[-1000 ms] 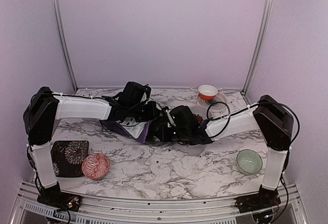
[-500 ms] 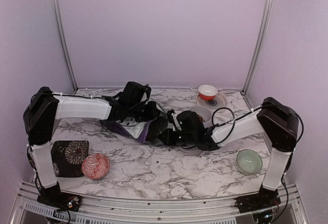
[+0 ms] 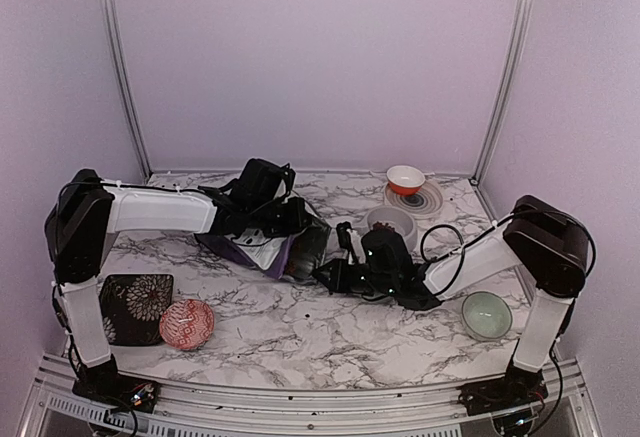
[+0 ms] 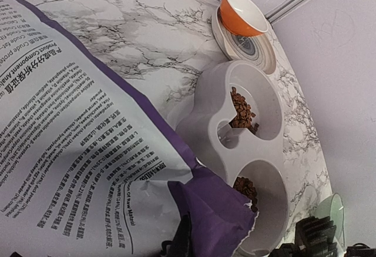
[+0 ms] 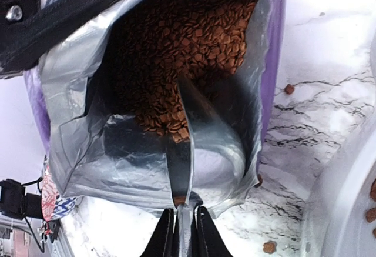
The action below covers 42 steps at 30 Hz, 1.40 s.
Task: Serve the pet food
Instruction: Collect the pet food from the pet food bag, then place the pet food in the pet food bowl.
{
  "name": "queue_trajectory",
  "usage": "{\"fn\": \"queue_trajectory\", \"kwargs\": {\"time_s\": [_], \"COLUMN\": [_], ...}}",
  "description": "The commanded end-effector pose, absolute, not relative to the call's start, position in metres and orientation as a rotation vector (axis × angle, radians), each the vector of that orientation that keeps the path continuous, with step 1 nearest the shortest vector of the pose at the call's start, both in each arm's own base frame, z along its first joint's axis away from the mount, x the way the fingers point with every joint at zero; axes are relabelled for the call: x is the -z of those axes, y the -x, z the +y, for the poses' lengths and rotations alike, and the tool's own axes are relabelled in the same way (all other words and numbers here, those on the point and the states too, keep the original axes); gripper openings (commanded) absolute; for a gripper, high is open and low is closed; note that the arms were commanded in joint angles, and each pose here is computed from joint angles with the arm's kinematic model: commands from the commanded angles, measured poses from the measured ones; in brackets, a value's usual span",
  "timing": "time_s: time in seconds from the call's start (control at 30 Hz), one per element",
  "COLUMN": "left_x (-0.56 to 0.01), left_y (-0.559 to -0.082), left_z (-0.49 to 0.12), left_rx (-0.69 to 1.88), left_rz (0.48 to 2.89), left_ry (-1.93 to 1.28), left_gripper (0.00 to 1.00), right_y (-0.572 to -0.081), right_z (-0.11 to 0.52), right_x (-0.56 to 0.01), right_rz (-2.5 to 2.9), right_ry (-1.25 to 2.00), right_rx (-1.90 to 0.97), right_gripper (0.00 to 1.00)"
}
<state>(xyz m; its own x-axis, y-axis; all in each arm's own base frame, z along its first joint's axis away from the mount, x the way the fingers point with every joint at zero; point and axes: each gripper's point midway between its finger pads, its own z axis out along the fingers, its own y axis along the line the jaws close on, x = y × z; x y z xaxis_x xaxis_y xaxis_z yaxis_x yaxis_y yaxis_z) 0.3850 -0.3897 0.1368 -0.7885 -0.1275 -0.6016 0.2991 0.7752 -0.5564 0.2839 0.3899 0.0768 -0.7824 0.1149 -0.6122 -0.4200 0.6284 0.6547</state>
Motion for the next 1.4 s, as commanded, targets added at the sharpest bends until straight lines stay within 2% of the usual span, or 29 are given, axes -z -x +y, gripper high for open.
{"fn": "queue_trajectory", "kwargs": {"time_s": [0.0,0.27,0.63,1.13,1.37], "left_x": [-0.171,-0.186,-0.203,-0.215,-0.214], "left_y": [-0.387,-0.384,-0.387,-0.391,-0.391], "left_z": [-0.387,-0.386,-0.378,-0.362,-0.358], "left_rx": [0.916,0.937,0.936,0.893,0.881], "left_rz": [2.26,2.236,2.211,2.187,2.189], "left_ry": [-0.137,-0.145,-0.146,-0.142,-0.139], "left_gripper": [0.0,0.0,0.0,0.0,0.0], "right_y": [-0.287,-0.284,-0.301,-0.284,-0.283], "right_z": [0.398,0.393,0.371,0.369,0.37], "right_x": [-0.109,-0.125,-0.146,-0.16,-0.158], "right_rz": [2.098,2.004,1.927,1.881,1.905], "right_ry": [0.238,0.207,0.106,0.15,0.169], "right_rx": [-1.246,-1.43,-1.52,-1.674,-1.66], "right_gripper": [0.0,0.0,0.0,0.0,0.0]}}
